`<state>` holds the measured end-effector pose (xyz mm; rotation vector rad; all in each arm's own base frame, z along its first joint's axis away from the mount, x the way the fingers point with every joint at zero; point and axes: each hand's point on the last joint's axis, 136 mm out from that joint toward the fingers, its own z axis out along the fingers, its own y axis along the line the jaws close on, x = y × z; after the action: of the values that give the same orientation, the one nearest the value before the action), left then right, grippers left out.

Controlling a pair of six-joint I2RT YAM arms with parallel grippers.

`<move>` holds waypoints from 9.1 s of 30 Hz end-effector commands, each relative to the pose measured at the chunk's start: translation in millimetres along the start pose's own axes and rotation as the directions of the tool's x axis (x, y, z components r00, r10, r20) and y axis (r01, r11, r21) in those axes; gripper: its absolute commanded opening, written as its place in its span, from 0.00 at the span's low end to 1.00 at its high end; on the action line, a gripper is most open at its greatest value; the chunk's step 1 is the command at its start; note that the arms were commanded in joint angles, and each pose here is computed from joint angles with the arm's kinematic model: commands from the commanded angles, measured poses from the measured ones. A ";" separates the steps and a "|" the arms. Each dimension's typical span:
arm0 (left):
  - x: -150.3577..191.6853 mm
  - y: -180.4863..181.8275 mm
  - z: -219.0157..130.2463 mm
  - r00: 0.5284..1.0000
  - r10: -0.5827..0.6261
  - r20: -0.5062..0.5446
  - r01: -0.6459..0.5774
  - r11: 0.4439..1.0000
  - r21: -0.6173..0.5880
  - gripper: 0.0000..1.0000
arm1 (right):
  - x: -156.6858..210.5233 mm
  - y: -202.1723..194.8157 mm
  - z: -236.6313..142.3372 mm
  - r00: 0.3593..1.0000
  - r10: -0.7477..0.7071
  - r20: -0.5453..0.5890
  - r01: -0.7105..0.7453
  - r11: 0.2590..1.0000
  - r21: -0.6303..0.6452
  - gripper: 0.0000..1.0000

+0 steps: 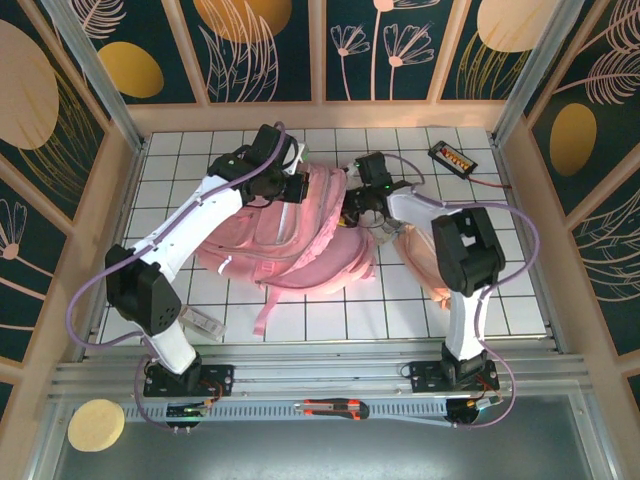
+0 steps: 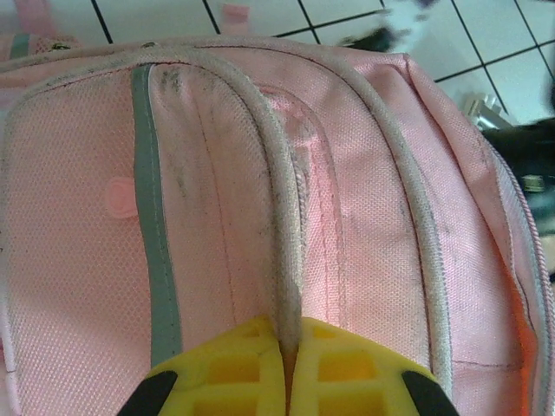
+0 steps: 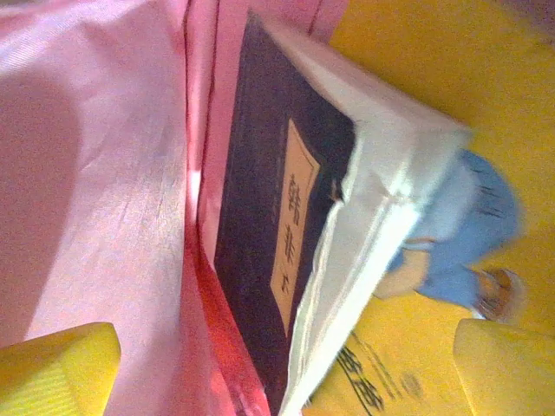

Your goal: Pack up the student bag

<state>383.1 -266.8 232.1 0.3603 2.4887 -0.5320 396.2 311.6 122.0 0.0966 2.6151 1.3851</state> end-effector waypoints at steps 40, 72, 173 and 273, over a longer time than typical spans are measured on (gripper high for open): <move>159.6 144.7 0.6 0.809 -0.585 -0.058 0.569 0.804 -0.173 0.69 | 53.5 -82.3 -36.3 0.994 0.051 0.100 -0.074 0.967 0.243 0.75; 115.2 138.8 53.6 0.487 -0.867 0.103 0.815 0.494 0.302 0.00 | 77.0 -2.4 -67.0 0.958 -0.258 0.127 0.197 0.911 0.362 0.91; 72.2 133.5 -24.1 0.454 -0.887 0.087 0.818 0.453 0.355 0.00 | 56.3 -76.3 -51.2 0.984 -0.175 -0.037 0.176 0.910 0.376 0.00; 150.4 192.3 34.0 0.762 -0.640 -0.103 0.640 0.767 -0.030 0.00 | 57.5 -4.8 31.6 0.829 -0.516 -0.216 0.551 0.819 0.159 0.69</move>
<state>337.6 -92.7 56.1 -0.5921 2.7366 -0.8002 327.7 345.5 93.0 -0.6746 2.6239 0.9912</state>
